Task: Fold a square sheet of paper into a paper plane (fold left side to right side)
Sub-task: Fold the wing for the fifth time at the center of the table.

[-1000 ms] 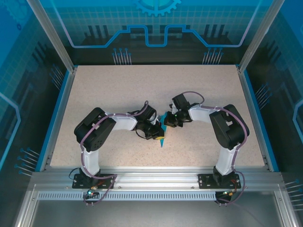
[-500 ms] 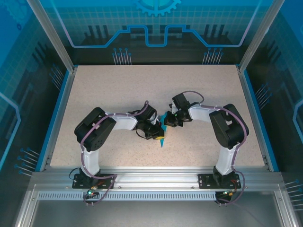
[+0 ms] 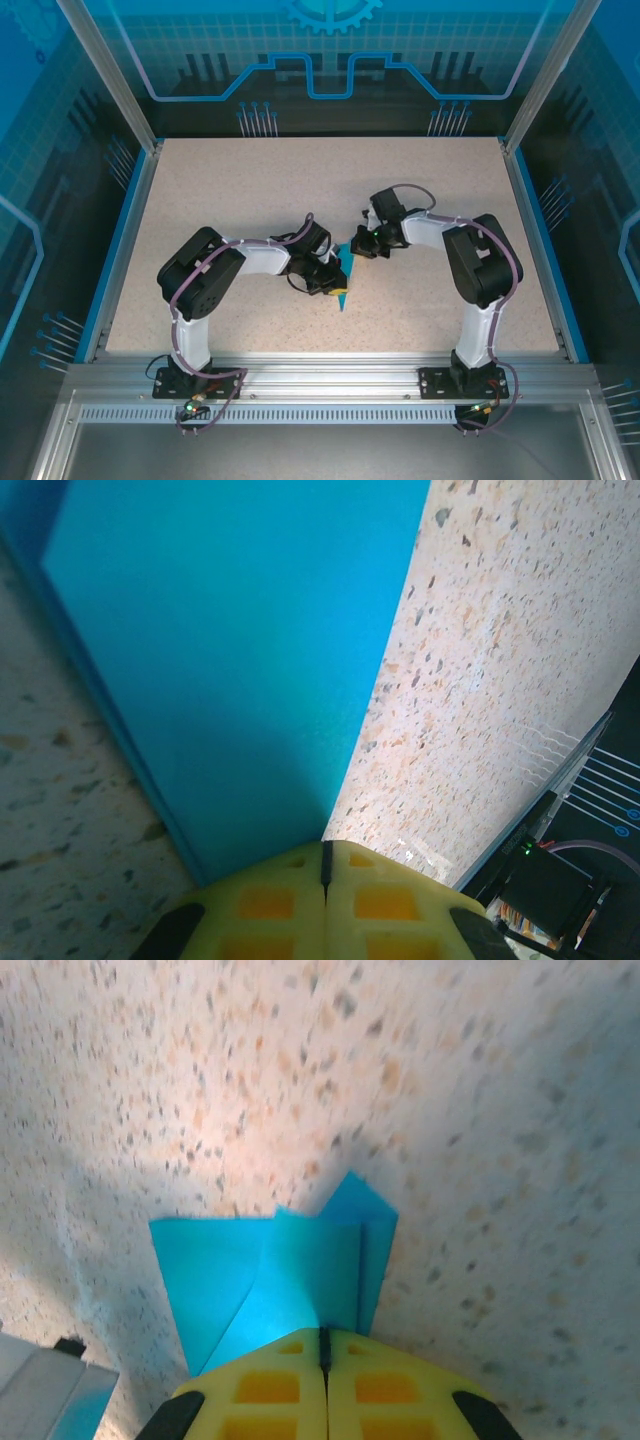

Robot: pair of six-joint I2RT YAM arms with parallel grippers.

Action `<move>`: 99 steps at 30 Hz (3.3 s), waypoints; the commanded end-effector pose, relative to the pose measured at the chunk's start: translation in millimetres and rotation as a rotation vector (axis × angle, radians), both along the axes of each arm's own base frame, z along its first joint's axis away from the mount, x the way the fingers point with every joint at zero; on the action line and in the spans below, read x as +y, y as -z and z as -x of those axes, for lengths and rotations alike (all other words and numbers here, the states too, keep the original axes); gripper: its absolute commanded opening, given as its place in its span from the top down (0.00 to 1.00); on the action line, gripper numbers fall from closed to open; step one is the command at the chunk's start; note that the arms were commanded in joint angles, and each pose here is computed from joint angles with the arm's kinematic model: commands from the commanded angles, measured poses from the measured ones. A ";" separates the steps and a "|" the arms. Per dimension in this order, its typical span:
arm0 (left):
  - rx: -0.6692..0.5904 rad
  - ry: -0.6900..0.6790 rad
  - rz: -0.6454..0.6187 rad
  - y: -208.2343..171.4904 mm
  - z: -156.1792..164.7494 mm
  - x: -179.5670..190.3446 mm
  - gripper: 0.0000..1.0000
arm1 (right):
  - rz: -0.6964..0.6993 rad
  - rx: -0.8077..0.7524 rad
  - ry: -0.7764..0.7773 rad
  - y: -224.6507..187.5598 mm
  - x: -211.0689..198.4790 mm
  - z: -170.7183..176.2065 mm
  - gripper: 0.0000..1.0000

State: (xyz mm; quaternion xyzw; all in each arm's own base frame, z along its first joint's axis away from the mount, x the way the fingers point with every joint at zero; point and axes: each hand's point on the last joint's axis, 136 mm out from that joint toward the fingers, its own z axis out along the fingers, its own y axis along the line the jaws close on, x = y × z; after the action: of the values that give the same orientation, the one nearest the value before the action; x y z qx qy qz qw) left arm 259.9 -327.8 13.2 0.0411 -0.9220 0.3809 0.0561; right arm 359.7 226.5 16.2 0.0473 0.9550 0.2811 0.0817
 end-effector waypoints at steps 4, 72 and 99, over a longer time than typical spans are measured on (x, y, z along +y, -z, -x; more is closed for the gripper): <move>0.160 -0.022 -0.203 49.9 35.0 34.0 1.00 | 0.019 -0.055 0.029 -1.4 -12.8 -30.2 0.94; 0.149 -0.003 -0.202 47.8 36.3 27.8 1.00 | -0.004 -0.008 -0.092 20.4 12.2 42.2 0.95; 0.158 0.000 -0.204 49.4 38.7 27.6 1.00 | -0.023 -0.079 -0.023 9.1 -13.1 -31.5 0.95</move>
State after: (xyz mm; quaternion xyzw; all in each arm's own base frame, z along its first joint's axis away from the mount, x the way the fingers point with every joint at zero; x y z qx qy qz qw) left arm 260.0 -329.3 13.0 0.0410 -0.9239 0.3760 0.0575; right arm 367.4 231.6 13.5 0.0153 0.9425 0.3229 0.0849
